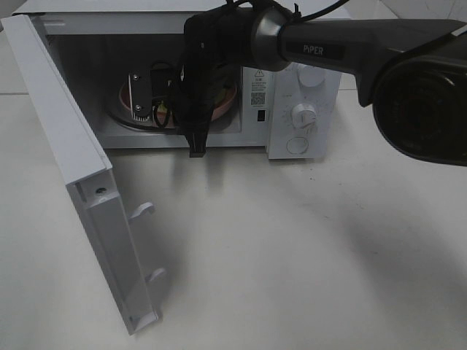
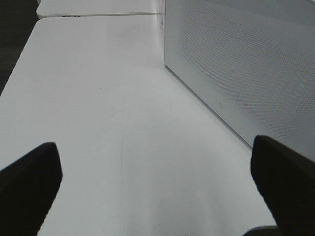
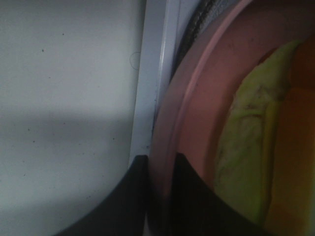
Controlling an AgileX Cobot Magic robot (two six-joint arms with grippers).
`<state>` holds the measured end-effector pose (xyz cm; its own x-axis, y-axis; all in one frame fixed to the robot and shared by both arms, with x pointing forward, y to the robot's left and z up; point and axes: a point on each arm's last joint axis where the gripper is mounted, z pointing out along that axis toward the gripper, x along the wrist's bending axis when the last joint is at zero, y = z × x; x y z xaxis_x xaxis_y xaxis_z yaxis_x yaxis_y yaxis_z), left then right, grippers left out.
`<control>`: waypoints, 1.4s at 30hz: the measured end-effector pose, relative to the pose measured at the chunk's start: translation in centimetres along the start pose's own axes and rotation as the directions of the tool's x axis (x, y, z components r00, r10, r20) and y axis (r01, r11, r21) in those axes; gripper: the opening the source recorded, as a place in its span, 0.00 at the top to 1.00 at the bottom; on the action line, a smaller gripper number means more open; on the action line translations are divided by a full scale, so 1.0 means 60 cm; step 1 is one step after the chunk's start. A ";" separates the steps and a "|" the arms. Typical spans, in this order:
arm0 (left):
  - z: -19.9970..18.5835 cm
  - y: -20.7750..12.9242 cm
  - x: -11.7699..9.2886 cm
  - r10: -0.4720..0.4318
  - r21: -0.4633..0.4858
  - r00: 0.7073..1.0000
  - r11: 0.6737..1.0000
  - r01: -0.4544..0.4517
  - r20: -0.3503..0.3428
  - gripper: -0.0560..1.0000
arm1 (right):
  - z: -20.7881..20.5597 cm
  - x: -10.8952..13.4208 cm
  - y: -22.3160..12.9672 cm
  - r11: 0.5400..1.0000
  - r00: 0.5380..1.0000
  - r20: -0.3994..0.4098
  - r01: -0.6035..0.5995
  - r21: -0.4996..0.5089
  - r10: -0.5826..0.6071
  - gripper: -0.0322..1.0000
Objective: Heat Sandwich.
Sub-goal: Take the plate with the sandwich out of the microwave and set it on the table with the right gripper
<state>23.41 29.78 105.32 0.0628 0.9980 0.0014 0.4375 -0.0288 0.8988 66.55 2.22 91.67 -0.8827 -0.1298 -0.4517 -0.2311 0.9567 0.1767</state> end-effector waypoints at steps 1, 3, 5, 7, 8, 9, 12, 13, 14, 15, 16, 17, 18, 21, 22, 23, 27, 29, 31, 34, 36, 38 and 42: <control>0.000 0.000 0.000 0.000 0.000 1.000 1.000 0.000 0.000 0.01 | 0.000 0.000 0.000 1.000 1.000 -0.004 0.005 -0.004 -0.005 0.86; 0.000 0.000 0.000 0.000 0.000 1.000 1.000 0.000 0.000 0.01 | 0.000 0.003 0.002 1.000 1.000 -0.021 0.017 -0.017 -0.018 0.86; 0.000 0.000 0.000 0.000 0.000 1.000 1.000 0.000 0.000 0.01 | -0.003 0.003 0.003 0.999 0.999 -0.027 0.037 -0.024 -0.037 0.87; 0.000 0.000 0.000 0.000 0.000 1.000 1.000 0.000 0.000 0.01 | -0.005 0.003 0.004 0.999 0.999 -0.030 0.043 -0.031 -0.044 0.88; 0.000 0.000 0.000 0.000 0.000 1.000 1.000 0.000 0.000 0.01 | -0.005 0.003 0.004 0.999 0.999 -0.030 0.043 -0.031 -0.044 0.88; 0.000 0.000 0.000 0.000 0.000 1.000 1.000 0.000 0.000 0.01 | -0.007 0.002 0.004 0.998 0.998 -0.031 0.049 -0.031 -0.050 0.88; 0.000 0.000 0.000 0.000 0.000 1.000 1.000 0.000 0.000 0.01 | -0.014 0.001 0.005 0.998 0.998 -0.032 0.051 -0.030 -0.052 0.88; 0.000 0.000 0.000 0.000 0.000 1.000 1.000 0.000 0.000 0.01 | -0.014 0.001 0.005 0.998 0.998 -0.032 0.051 -0.030 -0.052 0.88; 0.000 0.000 0.000 0.000 0.000 1.000 1.000 0.000 0.000 0.01 | -0.020 0.000 0.006 0.998 0.998 -0.038 0.045 -0.034 -0.047 0.88; 0.000 0.000 0.000 0.000 0.000 1.000 1.000 0.000 0.000 0.01 | -0.024 0.001 0.006 0.998 0.998 -0.042 0.049 -0.034 -0.050 0.88; 0.000 0.000 0.000 0.000 0.000 1.000 1.000 0.000 0.000 0.01 | -0.029 0.000 0.006 0.998 0.997 -0.042 0.057 -0.036 -0.058 0.88; 0.000 0.000 0.000 0.000 0.000 1.000 1.000 0.000 0.000 0.01 | -0.037 0.003 0.005 0.996 0.996 -0.048 0.078 -0.041 -0.080 0.89; 0.000 0.000 0.000 0.000 0.000 1.000 1.000 0.000 0.000 0.01 | -0.037 0.003 0.005 0.996 0.996 -0.048 0.078 -0.041 -0.080 0.89; 0.000 0.000 0.000 0.000 0.000 1.000 1.000 0.000 0.000 0.01 | -0.046 0.012 0.001 0.992 0.991 -0.054 0.116 -0.045 -0.119 0.89; 0.000 0.000 0.000 0.000 0.000 1.000 1.000 0.000 0.000 0.01 | -0.046 0.014 0.000 0.992 0.991 -0.048 0.120 -0.048 -0.122 0.89; 0.000 0.000 0.000 0.000 0.000 1.000 1.000 0.000 0.000 0.01 | -0.046 0.014 0.000 0.992 0.991 -0.048 0.120 -0.048 -0.122 0.89; 0.000 0.000 0.000 0.000 0.000 1.000 1.000 0.000 0.000 0.01 | -0.055 0.020 -0.003 0.987 0.989 -0.015 0.148 -0.059 -0.150 0.89; 0.000 0.000 0.000 0.000 0.000 1.000 1.000 0.000 0.000 0.01 | -0.061 0.022 -0.004 0.984 0.986 0.003 0.167 -0.063 -0.167 0.89; 0.000 0.000 0.000 0.000 0.000 1.000 1.000 0.000 0.000 0.01 | -0.067 0.025 -0.006 0.979 0.981 0.021 0.192 -0.067 -0.191 0.89; 0.000 0.000 0.000 0.000 0.000 1.000 1.000 0.000 0.000 0.01 | -0.075 0.031 -0.009 0.976 0.978 0.032 0.207 -0.069 -0.205 0.89; 0.000 0.000 0.000 0.000 0.000 1.000 1.000 0.000 0.000 0.01 | -0.077 0.034 -0.010 0.975 0.978 0.030 0.210 -0.068 -0.208 0.89; 0.000 0.000 0.000 0.000 0.000 1.000 1.000 0.000 0.000 0.01 | -0.081 0.041 -0.014 0.972 0.974 0.022 0.226 -0.065 -0.225 0.89; 0.000 0.000 0.000 0.000 0.000 1.000 1.000 0.000 0.000 0.01 | -0.090 0.052 -0.019 0.966 0.969 0.013 0.247 -0.071 -0.247 0.89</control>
<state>23.41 29.78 105.32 0.0628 0.9980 0.0014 0.4375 -0.0288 0.8988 61.83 -0.66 94.76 -0.7930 -0.3583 -0.4926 -0.4704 0.8740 0.1216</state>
